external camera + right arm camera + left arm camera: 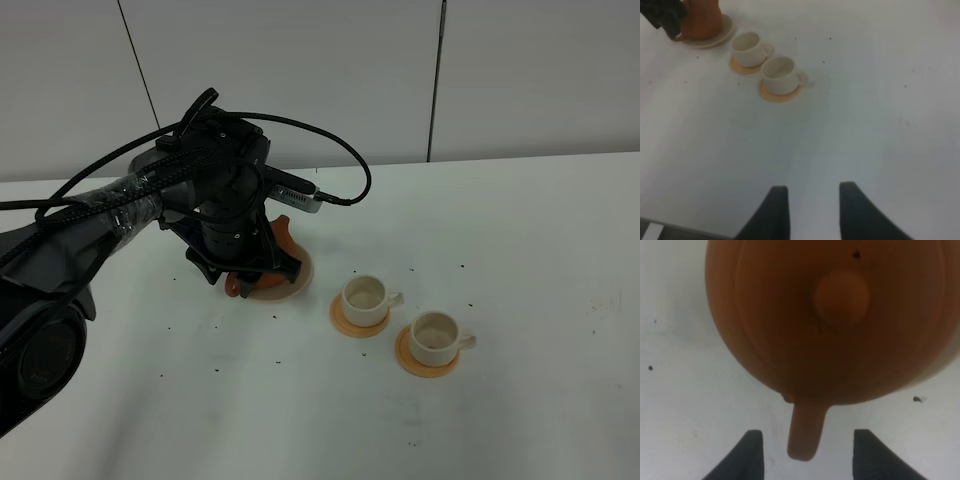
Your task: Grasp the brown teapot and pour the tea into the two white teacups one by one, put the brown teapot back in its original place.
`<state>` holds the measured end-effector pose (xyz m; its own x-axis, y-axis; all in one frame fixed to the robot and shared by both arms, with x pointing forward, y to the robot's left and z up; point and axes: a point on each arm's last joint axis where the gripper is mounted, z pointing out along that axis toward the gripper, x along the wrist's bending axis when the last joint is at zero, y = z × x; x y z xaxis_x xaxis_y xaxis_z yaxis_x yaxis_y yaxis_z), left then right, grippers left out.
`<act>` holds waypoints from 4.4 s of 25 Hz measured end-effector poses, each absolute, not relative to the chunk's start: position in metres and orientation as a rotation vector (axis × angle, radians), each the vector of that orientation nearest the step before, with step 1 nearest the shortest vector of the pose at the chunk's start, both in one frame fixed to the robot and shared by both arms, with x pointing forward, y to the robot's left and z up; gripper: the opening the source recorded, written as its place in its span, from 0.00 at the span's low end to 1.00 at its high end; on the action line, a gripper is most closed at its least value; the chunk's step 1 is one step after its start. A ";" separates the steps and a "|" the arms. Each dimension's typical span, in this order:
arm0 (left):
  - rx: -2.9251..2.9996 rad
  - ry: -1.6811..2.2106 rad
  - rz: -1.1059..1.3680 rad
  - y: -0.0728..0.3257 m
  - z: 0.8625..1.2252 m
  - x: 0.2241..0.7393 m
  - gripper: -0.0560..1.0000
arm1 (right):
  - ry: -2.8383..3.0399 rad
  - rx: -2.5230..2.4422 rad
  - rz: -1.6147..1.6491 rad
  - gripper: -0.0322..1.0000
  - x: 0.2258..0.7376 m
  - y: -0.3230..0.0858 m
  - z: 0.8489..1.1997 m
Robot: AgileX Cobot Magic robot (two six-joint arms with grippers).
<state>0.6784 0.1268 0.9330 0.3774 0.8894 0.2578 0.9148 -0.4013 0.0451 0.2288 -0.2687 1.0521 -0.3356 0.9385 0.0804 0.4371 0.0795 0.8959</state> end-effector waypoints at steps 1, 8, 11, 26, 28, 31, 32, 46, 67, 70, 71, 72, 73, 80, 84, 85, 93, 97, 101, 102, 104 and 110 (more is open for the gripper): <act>-2.519 -1.657 -0.369 0.127 0.933 0.679 0.50 | 1.827 1.357 1.215 0.27 0.229 -0.269 1.052; -2.537 -1.686 -0.399 0.125 0.933 0.682 0.50 | 1.827 1.357 1.215 0.27 0.229 -0.269 1.052; -2.538 -1.695 -0.404 0.124 0.931 0.682 0.50 | 1.827 1.357 1.215 0.27 0.229 -0.269 1.052; -2.537 -1.709 -0.397 0.124 0.929 0.683 0.37 | 1.827 1.357 1.215 0.27 0.229 -0.269 1.052; -2.538 -1.710 -0.399 0.124 0.929 0.683 0.32 | 1.827 1.357 1.215 0.27 0.229 -0.269 1.052; -2.545 -1.711 -0.407 0.123 0.929 0.684 0.24 | 1.827 1.357 1.215 0.27 0.229 -0.269 1.052; -2.549 -1.711 -0.411 0.123 0.929 0.684 0.22 | 1.827 1.357 1.215 0.27 0.229 -0.269 1.052; -2.600 -1.728 -0.424 0.119 0.926 0.688 0.21 | 1.827 1.357 1.215 0.27 0.229 -0.269 1.052; -2.641 -1.708 -0.395 0.117 0.931 0.686 0.21 | 1.827 1.357 1.215 0.27 0.229 -0.269 1.052; -2.642 -1.702 -0.393 0.117 0.931 0.686 0.21 | 1.827 1.357 1.215 0.27 0.229 -0.269 1.052; -2.643 -1.701 -0.393 0.117 0.931 0.686 0.21 | 1.827 1.357 1.215 0.27 0.229 -0.269 1.052; -2.643 -1.701 -0.393 0.117 0.931 0.686 0.21 | 1.827 1.357 1.215 0.27 0.229 -0.269 1.052; -2.643 -1.701 -0.394 0.117 0.931 0.686 0.21 | 1.827 1.357 1.215 0.27 0.229 -0.269 1.052; -2.673 -1.727 -0.431 0.116 0.948 0.685 0.21 | 1.827 1.357 1.215 0.27 0.229 -0.269 1.052; -2.677 -1.730 -0.438 0.117 0.951 0.685 0.21 | 1.827 1.357 1.215 0.27 0.229 -0.269 1.052; -2.677 -1.730 -0.438 0.117 0.951 0.685 0.21 | 1.827 1.357 1.215 0.27 0.229 -0.269 1.052; -2.754 -1.581 -0.443 0.117 0.953 0.685 0.21 | 1.827 1.357 1.215 0.27 0.229 -0.269 1.052; -2.853 -1.440 -0.451 0.115 0.963 0.683 0.21 | 1.827 1.357 1.215 0.27 0.229 -0.269 1.052; -3.020 -1.256 -0.475 0.109 0.981 0.681 0.21 | 1.827 1.357 1.215 0.27 0.229 -0.269 1.052; -3.063 -1.205 -0.479 0.108 0.986 0.680 0.21 | 1.827 1.357 1.215 0.27 0.229 -0.269 1.052; -3.149 -1.078 -0.483 0.105 0.994 0.678 0.21 | 1.827 1.357 1.215 0.27 0.229 -0.269 1.052; -3.331 -0.761 -0.420 0.092 0.996 0.673 0.21 | 1.827 1.357 1.215 0.27 0.229 -0.269 1.052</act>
<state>0.6734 0.0922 0.9958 0.8753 0.4544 0.1652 0.3822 -0.8596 0.3393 0.2288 -0.2687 1.0521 -0.3356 0.9385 0.0804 0.4371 0.0795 0.8959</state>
